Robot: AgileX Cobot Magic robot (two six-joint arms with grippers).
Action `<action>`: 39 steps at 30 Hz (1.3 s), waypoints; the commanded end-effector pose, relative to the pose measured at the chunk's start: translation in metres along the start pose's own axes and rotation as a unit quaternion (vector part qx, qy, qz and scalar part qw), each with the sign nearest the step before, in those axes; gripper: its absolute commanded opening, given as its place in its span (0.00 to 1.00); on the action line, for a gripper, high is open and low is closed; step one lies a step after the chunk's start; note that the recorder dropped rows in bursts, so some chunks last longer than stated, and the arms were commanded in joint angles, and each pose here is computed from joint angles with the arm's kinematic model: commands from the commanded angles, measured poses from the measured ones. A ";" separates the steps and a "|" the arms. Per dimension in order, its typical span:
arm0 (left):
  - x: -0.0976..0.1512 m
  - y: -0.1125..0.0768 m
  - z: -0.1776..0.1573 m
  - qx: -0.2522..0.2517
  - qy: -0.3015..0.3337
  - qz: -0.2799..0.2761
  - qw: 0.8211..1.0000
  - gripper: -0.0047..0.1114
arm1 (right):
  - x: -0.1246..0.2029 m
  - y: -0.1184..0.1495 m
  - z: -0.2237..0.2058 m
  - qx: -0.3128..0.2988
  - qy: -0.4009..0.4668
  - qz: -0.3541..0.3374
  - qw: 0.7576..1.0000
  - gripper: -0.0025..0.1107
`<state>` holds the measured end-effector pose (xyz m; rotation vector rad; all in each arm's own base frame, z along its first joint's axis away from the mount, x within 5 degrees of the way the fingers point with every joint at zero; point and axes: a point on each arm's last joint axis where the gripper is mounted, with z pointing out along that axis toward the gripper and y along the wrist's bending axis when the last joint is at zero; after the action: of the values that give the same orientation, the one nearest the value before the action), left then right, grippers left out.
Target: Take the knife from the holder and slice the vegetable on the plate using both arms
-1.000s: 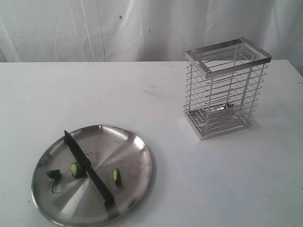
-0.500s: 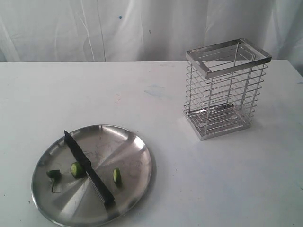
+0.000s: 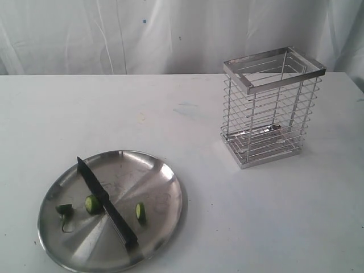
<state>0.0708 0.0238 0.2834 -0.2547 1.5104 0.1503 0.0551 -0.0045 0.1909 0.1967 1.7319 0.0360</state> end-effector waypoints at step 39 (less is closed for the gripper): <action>0.125 -0.001 -0.032 0.058 0.252 0.061 0.964 0.04 | 0.015 -0.002 -0.001 0.014 0.076 0.021 0.997 0.02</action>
<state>0.0484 0.0075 0.1595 -0.1367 2.0192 0.0726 0.0517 -0.0037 0.1752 0.2511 1.8890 0.0677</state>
